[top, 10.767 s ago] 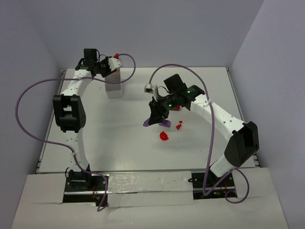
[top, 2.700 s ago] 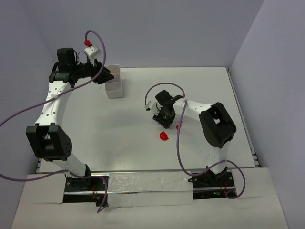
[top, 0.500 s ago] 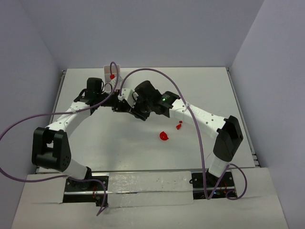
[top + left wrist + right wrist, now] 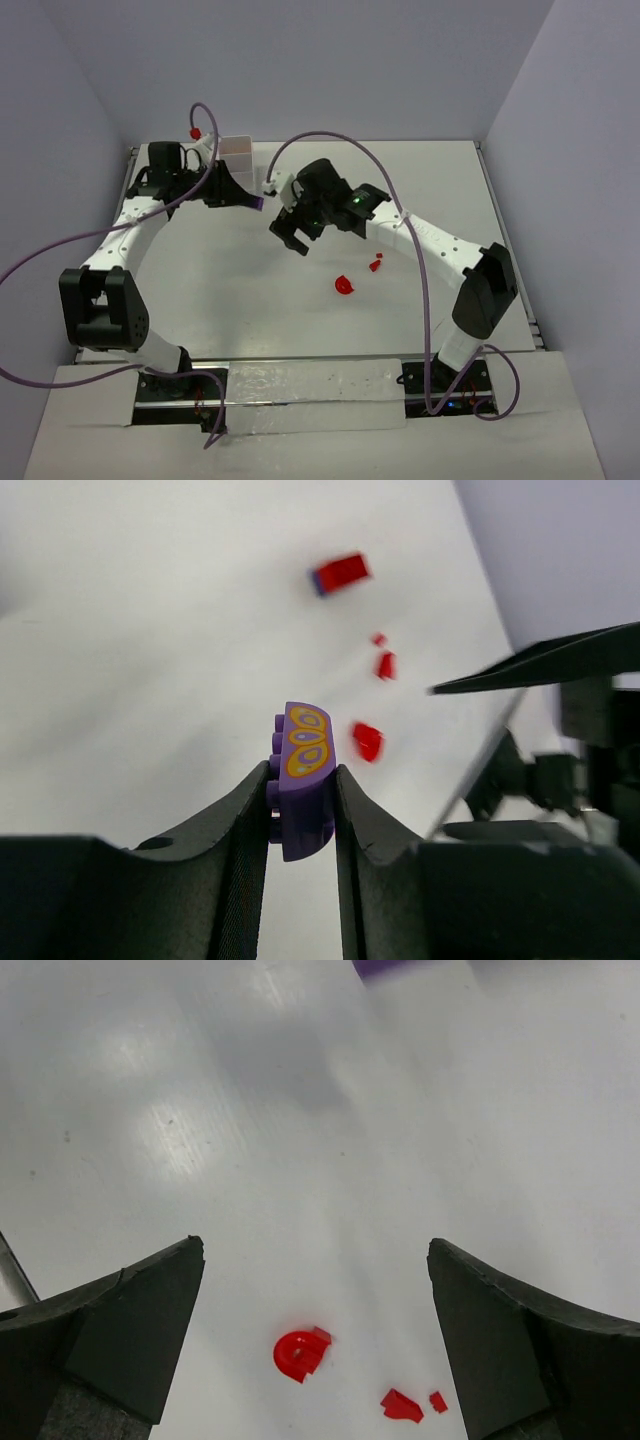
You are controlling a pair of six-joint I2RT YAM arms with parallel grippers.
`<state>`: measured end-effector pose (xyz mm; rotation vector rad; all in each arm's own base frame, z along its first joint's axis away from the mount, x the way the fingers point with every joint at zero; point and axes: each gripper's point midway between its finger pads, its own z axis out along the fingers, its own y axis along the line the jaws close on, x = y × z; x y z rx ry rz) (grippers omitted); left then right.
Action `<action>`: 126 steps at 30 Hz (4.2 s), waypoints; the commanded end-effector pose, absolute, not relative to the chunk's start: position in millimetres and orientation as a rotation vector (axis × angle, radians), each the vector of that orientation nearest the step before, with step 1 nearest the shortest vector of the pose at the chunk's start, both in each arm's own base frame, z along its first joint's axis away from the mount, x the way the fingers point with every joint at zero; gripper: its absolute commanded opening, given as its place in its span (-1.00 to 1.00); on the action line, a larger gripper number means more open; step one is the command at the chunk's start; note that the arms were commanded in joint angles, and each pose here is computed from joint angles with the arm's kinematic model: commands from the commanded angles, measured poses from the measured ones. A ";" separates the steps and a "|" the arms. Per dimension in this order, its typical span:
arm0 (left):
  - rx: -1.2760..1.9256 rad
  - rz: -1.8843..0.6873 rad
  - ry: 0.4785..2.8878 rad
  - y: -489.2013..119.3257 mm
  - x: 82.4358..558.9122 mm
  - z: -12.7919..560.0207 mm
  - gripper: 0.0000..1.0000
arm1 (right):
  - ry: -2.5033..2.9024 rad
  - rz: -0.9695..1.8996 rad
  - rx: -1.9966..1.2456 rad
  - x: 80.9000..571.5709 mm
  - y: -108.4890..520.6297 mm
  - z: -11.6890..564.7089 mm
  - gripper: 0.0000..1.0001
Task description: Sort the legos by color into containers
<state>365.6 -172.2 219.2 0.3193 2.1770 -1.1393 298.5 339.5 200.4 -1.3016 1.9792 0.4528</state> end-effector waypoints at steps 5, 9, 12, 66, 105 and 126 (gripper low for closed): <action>-0.020 -0.737 2.005 -122.0 435.7 267.3 -1.00 | 1.992 0.505 -1.053 324.7 292.7 240.3 1.00; -0.379 -0.598 1.984 -91.1 476.0 269.8 -1.00 | 2.033 0.487 -0.979 337.7 269.8 237.4 1.00; -0.526 -0.598 1.968 -84.4 489.8 264.0 -1.00 | 2.047 0.480 -0.943 342.7 261.4 236.3 1.00; -0.478 -0.533 1.842 -118.9 565.8 284.1 0.32 | 2.203 0.272 -0.952 378.1 185.9 181.1 0.96; 0.456 -0.974 1.800 -185.4 419.8 303.5 0.66 | 2.407 0.184 -1.635 430.9 148.0 52.0 0.41; 0.377 -0.923 1.846 -177.7 428.5 292.7 0.58 | 2.398 0.160 -1.664 432.5 150.3 48.4 -0.88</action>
